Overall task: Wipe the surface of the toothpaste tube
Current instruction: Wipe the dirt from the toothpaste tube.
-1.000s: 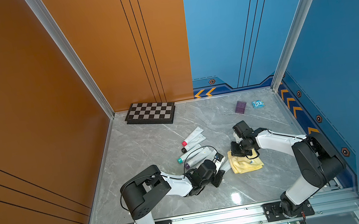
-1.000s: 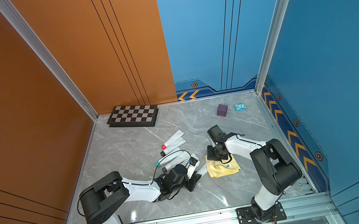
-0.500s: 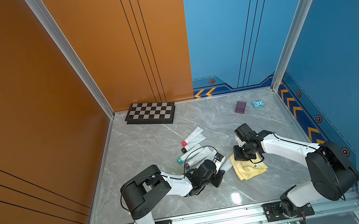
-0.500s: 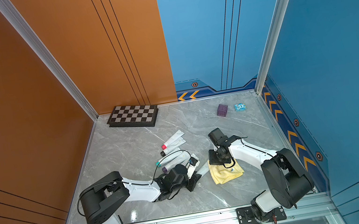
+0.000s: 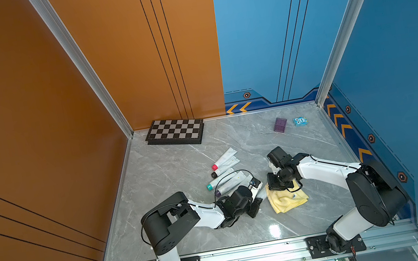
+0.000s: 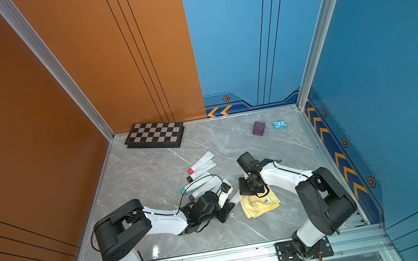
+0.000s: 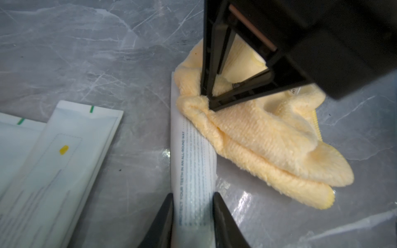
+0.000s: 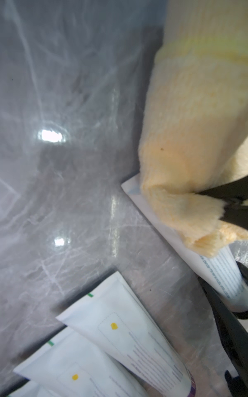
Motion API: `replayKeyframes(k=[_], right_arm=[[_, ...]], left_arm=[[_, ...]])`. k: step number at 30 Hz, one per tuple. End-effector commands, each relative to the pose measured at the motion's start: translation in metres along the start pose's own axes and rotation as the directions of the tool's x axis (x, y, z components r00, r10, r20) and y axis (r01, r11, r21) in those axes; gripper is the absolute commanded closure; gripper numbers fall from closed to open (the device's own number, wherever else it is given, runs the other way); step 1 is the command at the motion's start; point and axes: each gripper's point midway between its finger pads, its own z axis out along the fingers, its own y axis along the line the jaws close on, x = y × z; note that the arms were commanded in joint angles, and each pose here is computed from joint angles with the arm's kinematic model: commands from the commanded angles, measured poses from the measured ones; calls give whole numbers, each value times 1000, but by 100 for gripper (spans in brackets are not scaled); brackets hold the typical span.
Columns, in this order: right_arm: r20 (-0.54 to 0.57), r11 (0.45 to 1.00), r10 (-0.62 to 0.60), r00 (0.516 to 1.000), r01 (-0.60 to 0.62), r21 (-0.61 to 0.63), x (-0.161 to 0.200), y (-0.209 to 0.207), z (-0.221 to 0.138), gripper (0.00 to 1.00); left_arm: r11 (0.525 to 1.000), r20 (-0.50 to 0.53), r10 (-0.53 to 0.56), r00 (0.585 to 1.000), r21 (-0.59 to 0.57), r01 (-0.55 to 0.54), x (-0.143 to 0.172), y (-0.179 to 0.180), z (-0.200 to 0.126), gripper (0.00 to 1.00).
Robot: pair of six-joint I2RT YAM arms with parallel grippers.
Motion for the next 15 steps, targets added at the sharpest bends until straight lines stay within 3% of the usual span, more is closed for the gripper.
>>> replayKeyframes(k=[1,8,15], right_arm=[[40,978,101,994,-107,177,-6,-58,13,100],[55,990,100,993,-105,90,-19,-44,0,100],[48,1000,1,999,0,-8,-14,0,-21,100]], left_arm=[[995,-460,-10,888,-93,-37,146,30,-22,88],[995,-458,-7,889,-90,-39,147,30,-21,88],[995,-460,-6,888,-87,-39,147,29,-20,88]])
